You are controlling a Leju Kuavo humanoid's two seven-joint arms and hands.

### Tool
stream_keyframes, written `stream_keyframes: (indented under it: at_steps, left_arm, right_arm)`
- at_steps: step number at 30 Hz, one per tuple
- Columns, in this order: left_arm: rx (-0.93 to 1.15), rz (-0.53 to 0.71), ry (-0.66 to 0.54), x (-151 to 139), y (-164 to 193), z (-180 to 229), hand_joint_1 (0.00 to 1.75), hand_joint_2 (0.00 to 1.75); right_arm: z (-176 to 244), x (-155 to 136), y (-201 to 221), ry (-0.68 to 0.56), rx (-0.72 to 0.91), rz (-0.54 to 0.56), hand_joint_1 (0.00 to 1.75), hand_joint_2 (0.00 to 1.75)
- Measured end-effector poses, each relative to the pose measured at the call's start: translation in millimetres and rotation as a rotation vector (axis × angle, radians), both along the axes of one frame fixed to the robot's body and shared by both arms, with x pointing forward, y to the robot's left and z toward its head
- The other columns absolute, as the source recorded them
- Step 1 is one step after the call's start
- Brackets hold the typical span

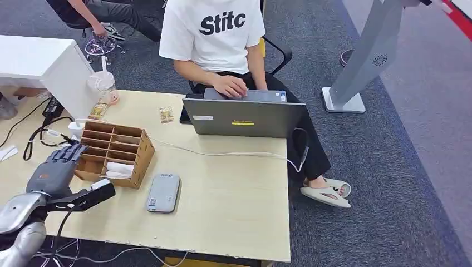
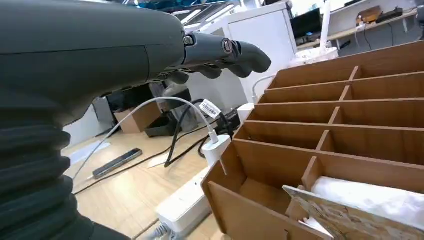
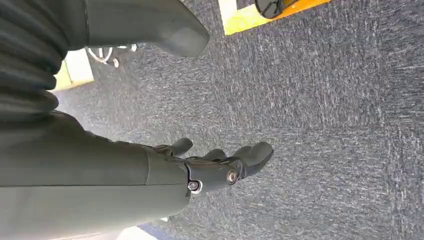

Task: Pass the card to the sensor for recognition and then transmit it.

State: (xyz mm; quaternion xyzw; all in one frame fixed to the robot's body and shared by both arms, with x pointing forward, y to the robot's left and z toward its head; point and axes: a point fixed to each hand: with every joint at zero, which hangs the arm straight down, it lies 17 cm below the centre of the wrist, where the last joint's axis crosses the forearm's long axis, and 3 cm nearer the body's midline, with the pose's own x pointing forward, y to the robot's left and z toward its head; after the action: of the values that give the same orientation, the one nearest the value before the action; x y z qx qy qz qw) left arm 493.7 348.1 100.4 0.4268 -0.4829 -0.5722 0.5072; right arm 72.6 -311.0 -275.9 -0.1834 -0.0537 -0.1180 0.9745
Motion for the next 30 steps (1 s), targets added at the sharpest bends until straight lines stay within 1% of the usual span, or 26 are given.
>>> stream_keyframes:
  at_steps: [16, 30]
  left_arm:
    - [-0.004, 0.01, 0.019, -1, 0, -14, 0.0, 1.75]
    - [-0.029, -0.041, -0.005, 2, -30, -19, 0.0, 1.75]
  right_arm:
    - [0, 0, 0, -0.001, -0.002, 0.009, 0.0, 1.75]
    - [0, 1, 0, -0.002, -0.003, 0.021, 0.0, 1.75]
